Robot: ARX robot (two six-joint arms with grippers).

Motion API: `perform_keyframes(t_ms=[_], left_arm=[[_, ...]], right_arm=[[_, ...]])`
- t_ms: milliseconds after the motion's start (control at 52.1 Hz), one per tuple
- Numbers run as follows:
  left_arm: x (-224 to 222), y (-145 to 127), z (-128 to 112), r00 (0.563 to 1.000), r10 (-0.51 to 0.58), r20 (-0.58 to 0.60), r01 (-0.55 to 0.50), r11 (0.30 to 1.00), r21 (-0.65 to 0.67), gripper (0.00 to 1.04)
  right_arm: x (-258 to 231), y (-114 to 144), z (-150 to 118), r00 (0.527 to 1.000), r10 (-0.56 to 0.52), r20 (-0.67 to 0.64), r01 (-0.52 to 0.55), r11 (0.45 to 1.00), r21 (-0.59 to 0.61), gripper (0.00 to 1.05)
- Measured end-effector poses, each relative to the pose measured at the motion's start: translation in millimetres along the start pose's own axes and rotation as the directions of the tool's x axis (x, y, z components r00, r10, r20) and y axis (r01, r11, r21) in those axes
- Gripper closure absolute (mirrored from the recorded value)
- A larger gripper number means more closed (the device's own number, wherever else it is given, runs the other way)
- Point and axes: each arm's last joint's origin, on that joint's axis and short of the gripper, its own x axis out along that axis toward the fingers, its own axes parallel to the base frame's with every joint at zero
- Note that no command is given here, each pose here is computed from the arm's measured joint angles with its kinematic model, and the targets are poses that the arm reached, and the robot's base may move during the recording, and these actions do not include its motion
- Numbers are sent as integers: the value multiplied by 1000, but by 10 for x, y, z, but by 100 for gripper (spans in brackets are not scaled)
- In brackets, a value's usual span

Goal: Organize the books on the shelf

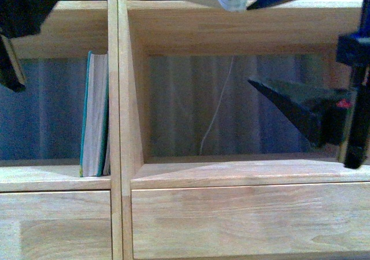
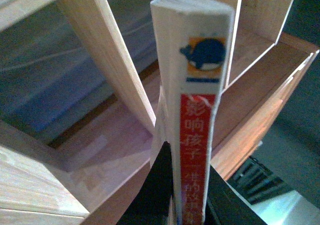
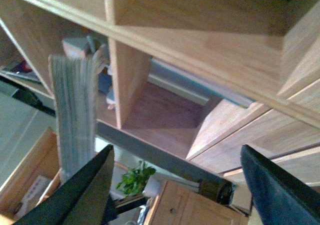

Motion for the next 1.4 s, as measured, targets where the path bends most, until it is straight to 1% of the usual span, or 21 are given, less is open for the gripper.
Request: perform_keyframes(t_ms=[77,115,154,173,192,250,288,365,441,480,499,537,614,633,672,845,921,1017,1190,1267,1401], left_arm=[[-76,-60,91,997,65,37,-67,996,62,98],[-147,-83,156,989,123,84,-133,984,120,98],[-200,-96,206,980,162,115,-179,971,161,98],[-233,-104,241,973,186,136,-211,956,205,98],[-286,-112,295,963,214,166,-252,932,259,98],[-381,-117,412,944,251,212,-315,877,364,98],[-444,-115,501,929,278,244,-361,822,441,98],[-498,-85,612,915,299,271,-402,732,550,98],[-512,-19,675,908,319,273,-419,662,621,98],[-499,32,712,898,339,278,-436,612,660,98],[-496,48,720,896,343,281,-440,605,664,98],[-478,111,749,890,355,286,-446,549,707,98],[-405,259,834,876,381,294,-446,413,794,98],[-395,277,845,875,384,295,-447,405,798,98],[-352,337,899,868,395,302,-445,349,825,98],[-187,570,1133,832,447,328,-457,218,862,98],[-119,684,1214,814,474,335,-461,178,870,98],[-39,796,1270,808,498,315,-443,161,882,98],[143,904,1284,843,477,250,-355,143,924,98],[278,936,1286,856,463,231,-314,109,943,98],[437,1020,1299,856,473,208,-275,75,959,98]], right_arm=[[-71,-88,71,999,-38,10,38,999,-14,14],[-129,-127,120,998,-53,15,53,998,-26,8],[-175,-149,159,998,-64,20,64,997,-34,5],[-207,-159,184,997,-70,22,71,997,-40,6],[-263,-167,229,997,-75,32,77,996,-54,7],[-378,-189,311,995,-89,48,93,993,-79,7],[-484,-211,364,993,-101,61,107,990,-94,7],[-642,-259,403,990,-125,71,133,985,-111,7],[-815,-300,405,986,-148,74,156,981,-117,7],[-922,-315,386,984,-160,74,168,979,-117,7],[-948,-317,378,984,-162,70,169,979,-118,7],[-1054,-320,350,984,-168,64,175,977,-119,7],[-1262,-313,273,983,-178,51,183,976,-121,7],[-1312,-312,252,983,-179,47,183,976,-121,7],[-1388,-308,219,983,-177,42,181,976,-122,7],[-1722,-295,63,984,-171,55,176,979,-103,7],[-1798,-287,18,985,-163,61,169,981,-97,7],[-1860,-265,-32,985,-156,71,162,983,-85,7],[-1866,-224,-96,988,-138,68,144,986,-79,7],[-1843,-225,-132,990,-133,56,136,989,-65,7],[-1832,-221,-149,991,-126,45,129,990,-61,7]])
